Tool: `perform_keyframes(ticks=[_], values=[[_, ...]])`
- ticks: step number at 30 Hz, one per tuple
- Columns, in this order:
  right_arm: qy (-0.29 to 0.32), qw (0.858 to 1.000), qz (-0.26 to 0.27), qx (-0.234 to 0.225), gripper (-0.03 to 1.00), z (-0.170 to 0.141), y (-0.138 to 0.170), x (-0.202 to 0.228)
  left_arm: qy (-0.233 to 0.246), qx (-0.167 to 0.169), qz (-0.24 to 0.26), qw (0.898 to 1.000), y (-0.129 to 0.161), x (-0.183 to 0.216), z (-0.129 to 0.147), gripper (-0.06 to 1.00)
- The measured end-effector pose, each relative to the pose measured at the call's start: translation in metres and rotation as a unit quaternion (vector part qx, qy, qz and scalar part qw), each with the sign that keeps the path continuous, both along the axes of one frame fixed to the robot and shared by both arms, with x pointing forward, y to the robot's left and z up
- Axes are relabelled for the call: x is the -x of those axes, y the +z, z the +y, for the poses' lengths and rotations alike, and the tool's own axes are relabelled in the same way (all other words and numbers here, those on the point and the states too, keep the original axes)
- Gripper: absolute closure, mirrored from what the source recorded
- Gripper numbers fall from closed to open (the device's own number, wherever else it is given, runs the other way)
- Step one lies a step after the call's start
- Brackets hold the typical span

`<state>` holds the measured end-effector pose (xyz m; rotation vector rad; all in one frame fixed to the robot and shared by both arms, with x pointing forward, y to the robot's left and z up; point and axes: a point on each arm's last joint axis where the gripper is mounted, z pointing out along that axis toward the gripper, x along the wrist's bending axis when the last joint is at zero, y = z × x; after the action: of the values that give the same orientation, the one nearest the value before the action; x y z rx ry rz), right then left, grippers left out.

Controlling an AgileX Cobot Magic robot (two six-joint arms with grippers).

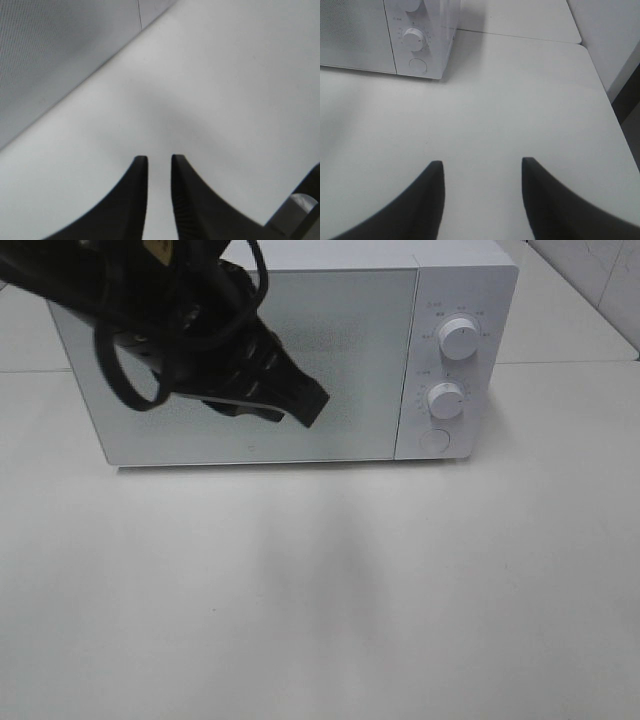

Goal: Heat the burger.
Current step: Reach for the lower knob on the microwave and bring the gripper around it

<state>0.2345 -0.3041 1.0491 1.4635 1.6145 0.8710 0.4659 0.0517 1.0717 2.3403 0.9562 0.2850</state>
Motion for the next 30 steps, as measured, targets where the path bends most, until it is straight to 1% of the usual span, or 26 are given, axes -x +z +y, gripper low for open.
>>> perform_keyframes(ticks=[1, 2, 3, 4, 5, 6, 7, 8, 9, 14, 16, 17, 19, 20, 21, 22, 23, 24, 25, 26, 27, 28, 29, 30], values=[[0.000, 1.000, 0.000, 0.000, 0.46, 0.000, 0.000, 0.000, 0.001, -0.015, 0.018, 1.000, 0.003, 0.006, 0.006, 0.66], [0.000, 1.000, 0.000, 0.000, 0.46, 0.000, 0.000, 0.000, 0.004, -0.021, 0.027, 0.999, 0.004, 0.008, 0.008, 0.56], [0.000, 1.000, 0.000, 0.000, 0.46, 0.000, 0.000, 0.000, 0.004, -0.021, 0.027, 0.999, 0.004, 0.008, 0.008, 0.56], [0.000, 1.000, 0.000, 0.000, 0.46, 0.000, 0.000, 0.000, 0.013, -0.028, 0.043, 0.999, 0.006, 0.012, 0.013, 0.34], [0.000, 1.000, 0.000, 0.000, 0.46, 0.000, 0.000, 0.000, 0.013, -0.028, 0.043, 0.999, 0.006, 0.012, 0.013, 0.34], [0.000, 1.000, 0.000, 0.000, 0.46, 0.000, 0.000, 0.000, 0.017, -0.046, 0.063, 0.997, 0.006, 0.016, 0.017, 0.12], [0.000, 1.000, 0.000, 0.000, 0.46, 0.000, 0.000, 0.000, 0.021, -0.053, 0.072, 0.996, 0.005, 0.018, 0.019, 0.05], [0.000, 1.000, 0.000, 0.000, 0.46, 0.000, 0.000, 0.000, 0.021, -0.053, 0.072, 0.996, 0.005, 0.018, 0.019, 0.05], [0.000, 1.000, 0.000, 0.000, 0.46, 0.000, 0.000, 0.000, 0.025, -0.065, 0.084, 0.994, 0.006, 0.021, 0.022, -0.01], [0.000, 1.000, 0.000, 0.000, 0.46, 0.000, 0.000, 0.000, 0.044, -0.070, 0.099, 0.992, 0.012, 0.022, 0.034, -0.04], [0.000, 1.000, 0.000, 0.000, 0.46, 0.000, 0.000, 0.000, 0.073, -0.077, 0.103, 0.989, 0.023, 0.021, 0.056, -0.04], [0.000, 1.000, 0.000, 0.000, 0.46, 0.000, 0.000, 0.000, 0.073, -0.077, 0.103, 0.989, 0.023, 0.021, 0.056, -0.04], [0.000, 1.000, 0.000, 0.000, 0.46, 0.000, 0.000, 0.000, 0.098, -0.090, 0.099, 0.986, 0.033, 0.020, 0.076, -0.04], [0.000, 1.000, 0.000, 0.000, 0.46, 0.000, 0.000, 0.000, 0.098, -0.090, 0.099, 0.986, 0.033, 0.020, 0.076, -0.04], [0.000, 1.000, 0.000, 0.000, 0.46, 0.000, 0.000, 0.000, 0.115, -0.098, 0.093, 0.984, 0.039, 0.021, 0.089, -0.04], [0.000, 1.000, 0.000, 0.000, 0.46, 0.000, 0.000, 0.000, 0.115, -0.098, 0.093, 0.984, 0.039, 0.021, 0.089, -0.04], [0.000, 1.000, 0.000, 0.000, 0.46, 0.000, 0.000, 0.000, 0.125, -0.101, 0.090, 0.983, 0.043, 0.021, 0.097, -0.04], [0.000, 1.000, 0.000, 0.000, 0.46, 0.000, 0.000, 0.000, 0.142, -0.097, 0.081, 0.982, 0.051, 0.022, 0.110, -0.04], [0.000, 1.000, 0.000, 0.000, 0.46, 0.000, 0.000, 0.000, 0.142, -0.097, 0.081, 0.982, 0.051, 0.022, 0.110, -0.04], [0.000, 1.000, 0.000, 0.000, 0.46, 0.000, 0.000, 0.000, 0.154, -0.092, 0.075, 0.981, 0.055, 0.022, 0.118, -0.04], [0.000, 1.000, 0.000, 0.000, 0.46, 0.000, 0.000, 0.000, 0.177, -0.085, 0.066, 0.978, 0.063, 0.021, 0.136, -0.04], [0.000, 1.000, 0.000, 0.000, 0.46, 0.000, 0.000, 0.000, 0.177, -0.085, 0.066, 0.978, 0.063, 0.021, 0.136, -0.04], [0.000, 1.000, 0.000, 0.000, 0.46, 0.000, 0.000, 0.000, 0.186, -0.082, 0.059, 0.977, 0.067, 0.021, 0.143, -0.04], [0.000, 1.000, 0.000, 0.000, 0.46, 0.000, 0.000, 0.000, 0.210, -0.078, 0.047, 0.973, 0.073, 0.020, 0.161, -0.04]])
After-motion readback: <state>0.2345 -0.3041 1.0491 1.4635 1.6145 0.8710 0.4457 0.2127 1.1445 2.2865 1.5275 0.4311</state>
